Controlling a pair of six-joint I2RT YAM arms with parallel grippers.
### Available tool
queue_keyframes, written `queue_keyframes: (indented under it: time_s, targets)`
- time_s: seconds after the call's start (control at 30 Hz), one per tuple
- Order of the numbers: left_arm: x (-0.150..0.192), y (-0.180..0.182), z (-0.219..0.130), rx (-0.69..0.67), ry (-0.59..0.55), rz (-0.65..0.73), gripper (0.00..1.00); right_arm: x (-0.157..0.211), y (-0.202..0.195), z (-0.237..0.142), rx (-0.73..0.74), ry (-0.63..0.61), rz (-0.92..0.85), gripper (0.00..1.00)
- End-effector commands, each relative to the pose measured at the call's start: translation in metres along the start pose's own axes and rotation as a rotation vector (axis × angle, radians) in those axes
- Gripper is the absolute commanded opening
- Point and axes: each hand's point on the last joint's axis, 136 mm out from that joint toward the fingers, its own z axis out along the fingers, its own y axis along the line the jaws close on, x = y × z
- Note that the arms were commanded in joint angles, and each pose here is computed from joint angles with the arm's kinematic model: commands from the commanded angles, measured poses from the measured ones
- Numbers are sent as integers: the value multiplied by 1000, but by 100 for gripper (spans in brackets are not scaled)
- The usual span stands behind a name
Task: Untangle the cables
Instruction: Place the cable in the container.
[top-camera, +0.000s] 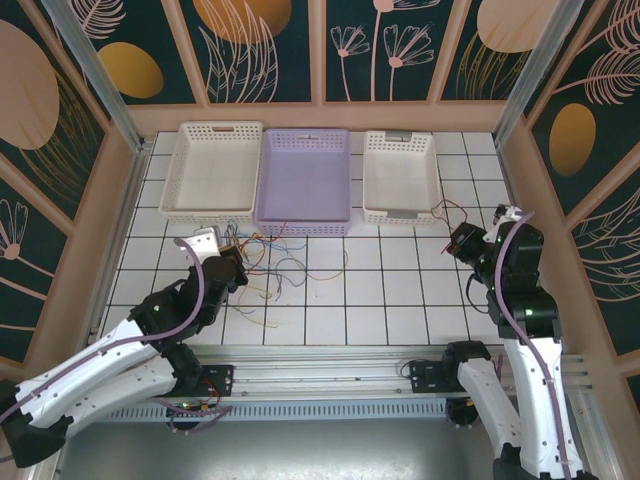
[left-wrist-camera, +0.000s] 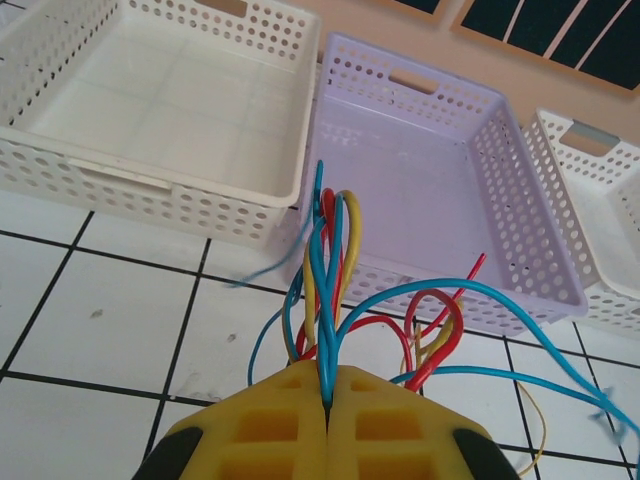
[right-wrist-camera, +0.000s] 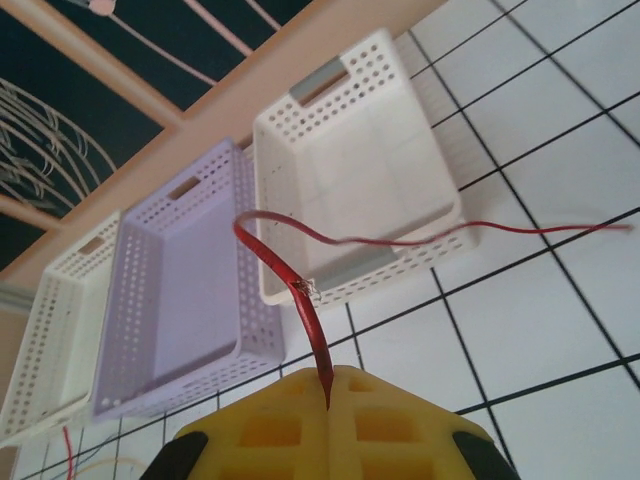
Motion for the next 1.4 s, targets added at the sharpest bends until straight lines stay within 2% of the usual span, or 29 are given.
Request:
queue_keyframes:
  time_s: [0.0,0.33,0.67,0.83,1.1,1.37]
  targets:
    - [-5,-14,4,46,-13,-29,0,-29,36,-17,-145,-91,-26,0]
    - [-1,-21,5,87,-7,-38,0,-79,74,-47,-207,-189,-58,0]
    - [4,-23,5,116,9,-55,0,-110,143,-42,-446,-119,-56,0]
    - [3,-24,1,145,3,-82,0,-109,177,-13,-543,-37,-71,0]
    - [12,-28,1,179,35,-97,0,-81,246,33,-587,37,-193,0]
    - [17,-30,0,224,43,-123,0,-53,258,117,-515,118,-215,0]
